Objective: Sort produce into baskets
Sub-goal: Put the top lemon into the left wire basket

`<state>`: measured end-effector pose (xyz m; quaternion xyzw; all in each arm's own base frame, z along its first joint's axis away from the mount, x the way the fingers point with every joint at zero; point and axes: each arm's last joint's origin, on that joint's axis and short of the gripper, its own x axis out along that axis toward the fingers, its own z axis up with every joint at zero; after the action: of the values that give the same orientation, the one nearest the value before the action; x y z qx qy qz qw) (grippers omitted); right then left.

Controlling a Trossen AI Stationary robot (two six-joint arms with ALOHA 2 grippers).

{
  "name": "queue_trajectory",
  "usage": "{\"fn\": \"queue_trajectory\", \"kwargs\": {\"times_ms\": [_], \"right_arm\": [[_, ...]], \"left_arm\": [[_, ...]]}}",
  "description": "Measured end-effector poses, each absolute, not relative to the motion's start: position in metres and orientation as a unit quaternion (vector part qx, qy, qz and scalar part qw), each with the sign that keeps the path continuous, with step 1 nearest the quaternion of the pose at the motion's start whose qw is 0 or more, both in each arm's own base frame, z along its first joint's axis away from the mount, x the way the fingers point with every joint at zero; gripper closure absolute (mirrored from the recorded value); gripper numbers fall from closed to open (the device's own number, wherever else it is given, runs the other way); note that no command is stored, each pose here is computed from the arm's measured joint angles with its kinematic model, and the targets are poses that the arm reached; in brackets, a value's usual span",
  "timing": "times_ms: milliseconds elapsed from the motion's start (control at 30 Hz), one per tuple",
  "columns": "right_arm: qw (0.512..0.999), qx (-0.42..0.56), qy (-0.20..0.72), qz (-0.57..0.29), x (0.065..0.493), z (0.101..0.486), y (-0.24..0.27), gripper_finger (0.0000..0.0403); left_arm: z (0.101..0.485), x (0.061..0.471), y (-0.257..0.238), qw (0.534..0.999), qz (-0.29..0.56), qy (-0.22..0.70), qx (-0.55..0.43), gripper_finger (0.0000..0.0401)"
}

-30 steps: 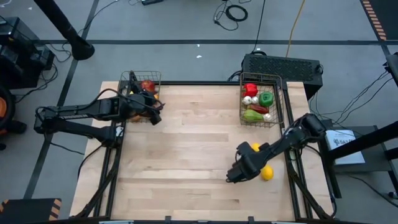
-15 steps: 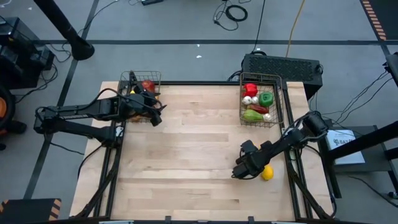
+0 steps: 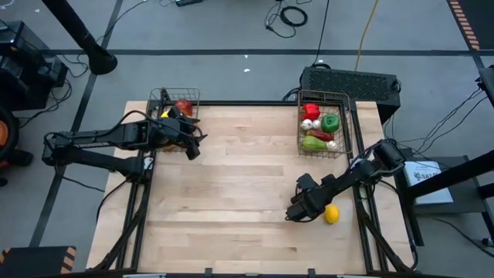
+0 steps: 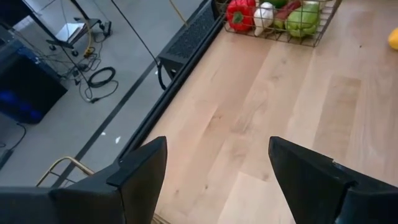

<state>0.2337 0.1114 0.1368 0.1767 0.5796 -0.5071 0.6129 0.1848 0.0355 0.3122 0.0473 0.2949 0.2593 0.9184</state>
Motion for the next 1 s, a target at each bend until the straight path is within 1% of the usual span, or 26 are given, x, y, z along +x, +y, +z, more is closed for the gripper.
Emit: {"fn": "queue_trajectory", "kwargs": {"times_ms": [300, 367, 433, 667, 767, 900, 1000], "right_arm": [[0.619, 0.183, 0.580, -0.496, 0.236, 0.136, 0.113, 0.0027], [0.619, 0.190, 0.582, -0.492, 0.237, 0.136, 0.113, 0.0033], [0.618, 0.195, 0.585, -0.488, 0.238, 0.135, 0.114, 0.0051], [0.618, 0.199, 0.591, -0.478, 0.239, 0.135, 0.115, 0.0138], [0.617, 0.200, 0.595, -0.475, 0.239, 0.135, 0.115, 0.0166], [0.619, 0.199, 0.605, -0.460, 0.242, 0.139, 0.118, 0.0190], [0.637, 0.201, 0.605, -0.434, 0.252, 0.149, 0.123, 0.0195]], "left_arm": [[0.313, 0.185, 0.035, 0.920, 0.258, 0.293, 0.048, 0.0113], [0.313, 0.185, 0.035, 0.920, 0.258, 0.293, 0.048, 0.0113], [0.313, 0.185, 0.035, 0.920, 0.258, 0.293, 0.048, 0.0113], [0.312, 0.185, 0.035, 0.920, 0.256, 0.293, 0.047, 0.0113], [0.312, 0.185, 0.035, 0.920, 0.256, 0.293, 0.047, 0.0113], [0.312, 0.185, 0.035, 0.920, 0.256, 0.293, 0.047, 0.0113], [0.312, 0.185, 0.035, 0.920, 0.255, 0.293, 0.047, 0.0113]]}}
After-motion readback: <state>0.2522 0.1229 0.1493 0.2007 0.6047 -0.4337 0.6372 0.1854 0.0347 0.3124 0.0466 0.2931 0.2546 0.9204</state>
